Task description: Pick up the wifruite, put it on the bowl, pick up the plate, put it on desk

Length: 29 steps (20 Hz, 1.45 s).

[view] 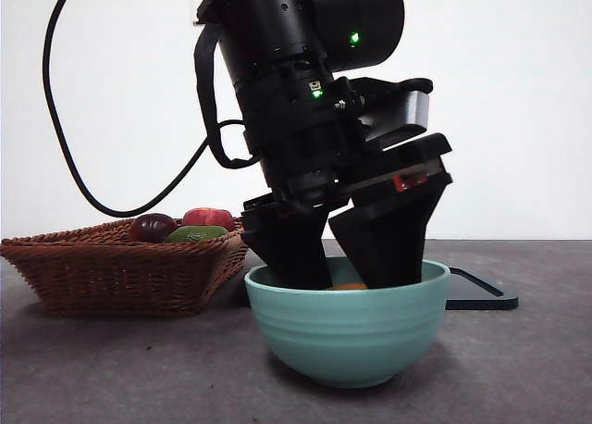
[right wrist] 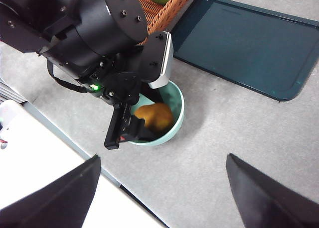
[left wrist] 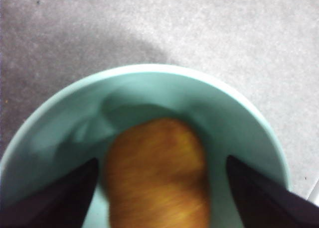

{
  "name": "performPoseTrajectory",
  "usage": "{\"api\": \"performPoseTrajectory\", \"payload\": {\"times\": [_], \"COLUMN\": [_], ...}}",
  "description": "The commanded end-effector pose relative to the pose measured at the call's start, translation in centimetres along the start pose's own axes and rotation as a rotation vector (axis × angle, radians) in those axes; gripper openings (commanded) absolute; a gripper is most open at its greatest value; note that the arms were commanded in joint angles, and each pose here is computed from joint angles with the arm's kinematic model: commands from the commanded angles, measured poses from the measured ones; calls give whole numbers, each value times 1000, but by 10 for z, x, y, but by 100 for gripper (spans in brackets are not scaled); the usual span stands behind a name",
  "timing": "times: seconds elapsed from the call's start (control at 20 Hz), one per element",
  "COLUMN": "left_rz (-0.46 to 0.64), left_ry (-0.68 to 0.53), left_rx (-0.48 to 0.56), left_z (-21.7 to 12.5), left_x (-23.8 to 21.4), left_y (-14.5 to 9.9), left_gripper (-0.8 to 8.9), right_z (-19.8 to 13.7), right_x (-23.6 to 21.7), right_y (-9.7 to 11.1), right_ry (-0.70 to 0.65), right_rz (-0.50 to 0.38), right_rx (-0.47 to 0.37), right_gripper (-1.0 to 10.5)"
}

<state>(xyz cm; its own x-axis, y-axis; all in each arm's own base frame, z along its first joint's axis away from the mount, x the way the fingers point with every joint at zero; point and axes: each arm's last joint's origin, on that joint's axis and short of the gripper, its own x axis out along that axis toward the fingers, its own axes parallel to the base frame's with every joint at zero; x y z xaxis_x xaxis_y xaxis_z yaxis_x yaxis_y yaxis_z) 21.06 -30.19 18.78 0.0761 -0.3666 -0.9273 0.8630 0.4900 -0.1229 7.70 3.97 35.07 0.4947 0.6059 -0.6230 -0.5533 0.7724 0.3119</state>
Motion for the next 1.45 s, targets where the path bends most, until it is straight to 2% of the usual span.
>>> {"api": "performPoseTrajectory", "payload": {"times": [0.05,0.2,0.4,0.65,0.75,0.95,1.15,1.3,1.45], "left_rz": [-1,2,11,46,75,169,259,188,-8], "left_ry": [-13,-73,-211,-432,-520,-606,-669,-688,-632], "left_rx": [20,27,40,-41,-90,-198,-282,-288,-259], "left_z": [6,11,13,-4,-18,-64,-121,-156,-181], "left_x": [-1,-22,-71,-152,-187,-242,-267,-256,-228], "left_y": [-5,-7,-13,-5,3,20,25,17,7], "left_gripper": [437,436,436,436,435,434,434,434,433], "right_z": [3,3,3,4,4,6,6,7,9], "right_x": [-2,-2,-2,-2,-3,-3,-2,-1,2], "right_y": [2,2,2,2,2,2,2,1,0], "right_ry": [-15,-15,-16,-21,-25,-38,-42,-36,-27], "right_rz": [3,3,3,3,3,4,4,3,3], "right_rx": [-19,-19,-19,-22,-24,-29,-31,-28,-24], "right_gripper": [402,402,402,402,402,402,402,402,402]}}
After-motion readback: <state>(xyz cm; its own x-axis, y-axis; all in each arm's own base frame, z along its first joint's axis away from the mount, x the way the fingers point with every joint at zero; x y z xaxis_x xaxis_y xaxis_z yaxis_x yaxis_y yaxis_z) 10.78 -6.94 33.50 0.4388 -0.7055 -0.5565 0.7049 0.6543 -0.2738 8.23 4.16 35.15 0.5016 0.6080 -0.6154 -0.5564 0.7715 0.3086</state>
